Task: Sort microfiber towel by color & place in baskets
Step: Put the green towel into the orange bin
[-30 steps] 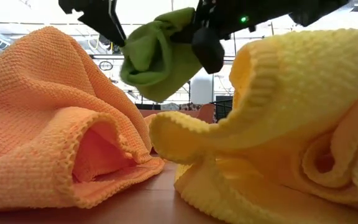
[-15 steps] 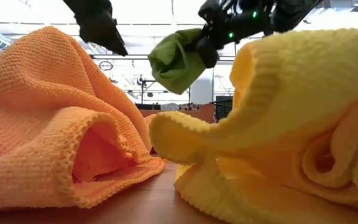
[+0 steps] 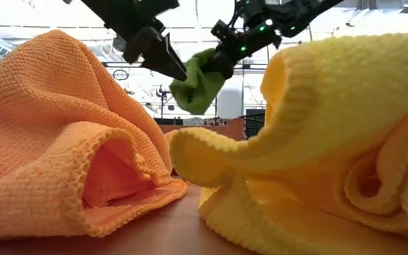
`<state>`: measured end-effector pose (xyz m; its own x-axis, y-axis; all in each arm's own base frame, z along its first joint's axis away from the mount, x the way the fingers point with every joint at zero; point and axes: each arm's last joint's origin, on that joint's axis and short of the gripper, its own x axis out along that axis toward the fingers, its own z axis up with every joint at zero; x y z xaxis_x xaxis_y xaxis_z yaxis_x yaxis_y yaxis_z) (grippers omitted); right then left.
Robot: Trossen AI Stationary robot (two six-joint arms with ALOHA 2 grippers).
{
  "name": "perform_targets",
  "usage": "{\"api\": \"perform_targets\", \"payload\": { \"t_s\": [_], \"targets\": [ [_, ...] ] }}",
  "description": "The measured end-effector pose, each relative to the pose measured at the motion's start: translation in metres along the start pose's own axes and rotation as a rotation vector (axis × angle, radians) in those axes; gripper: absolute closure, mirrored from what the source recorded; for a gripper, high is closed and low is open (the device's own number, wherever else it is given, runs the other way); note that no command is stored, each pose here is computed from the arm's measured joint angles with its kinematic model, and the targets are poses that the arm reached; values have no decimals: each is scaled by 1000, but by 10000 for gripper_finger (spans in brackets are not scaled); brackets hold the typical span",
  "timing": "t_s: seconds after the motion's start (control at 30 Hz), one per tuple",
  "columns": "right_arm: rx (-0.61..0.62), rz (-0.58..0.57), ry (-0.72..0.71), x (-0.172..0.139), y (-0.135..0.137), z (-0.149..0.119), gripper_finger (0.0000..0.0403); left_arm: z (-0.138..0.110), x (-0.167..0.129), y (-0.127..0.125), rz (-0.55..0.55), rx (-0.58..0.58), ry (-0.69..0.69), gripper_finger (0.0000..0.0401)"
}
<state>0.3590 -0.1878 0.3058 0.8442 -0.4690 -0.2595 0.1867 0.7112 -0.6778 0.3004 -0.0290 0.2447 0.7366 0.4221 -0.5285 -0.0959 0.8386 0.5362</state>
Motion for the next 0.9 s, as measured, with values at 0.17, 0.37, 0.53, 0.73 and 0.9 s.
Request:
{"api": "perform_targets", "payload": {
  "t_s": [0.17,0.37,0.53,0.73,0.9],
  "targets": [
    [38,51,-23,29,-9,-14,399,-6,3,10,14,-36,45,145],
    [75,70,31,63,-6,-40,398,-7,-7,16,16,-53,42,147],
    [81,79,48,76,-1,-49,397,-15,-20,20,23,-95,14,166],
    [124,177,120,79,11,-59,396,-36,-35,23,27,-125,10,190],
    [197,315,240,73,24,-69,385,-40,-44,27,34,-168,-22,198]
  ]
}}
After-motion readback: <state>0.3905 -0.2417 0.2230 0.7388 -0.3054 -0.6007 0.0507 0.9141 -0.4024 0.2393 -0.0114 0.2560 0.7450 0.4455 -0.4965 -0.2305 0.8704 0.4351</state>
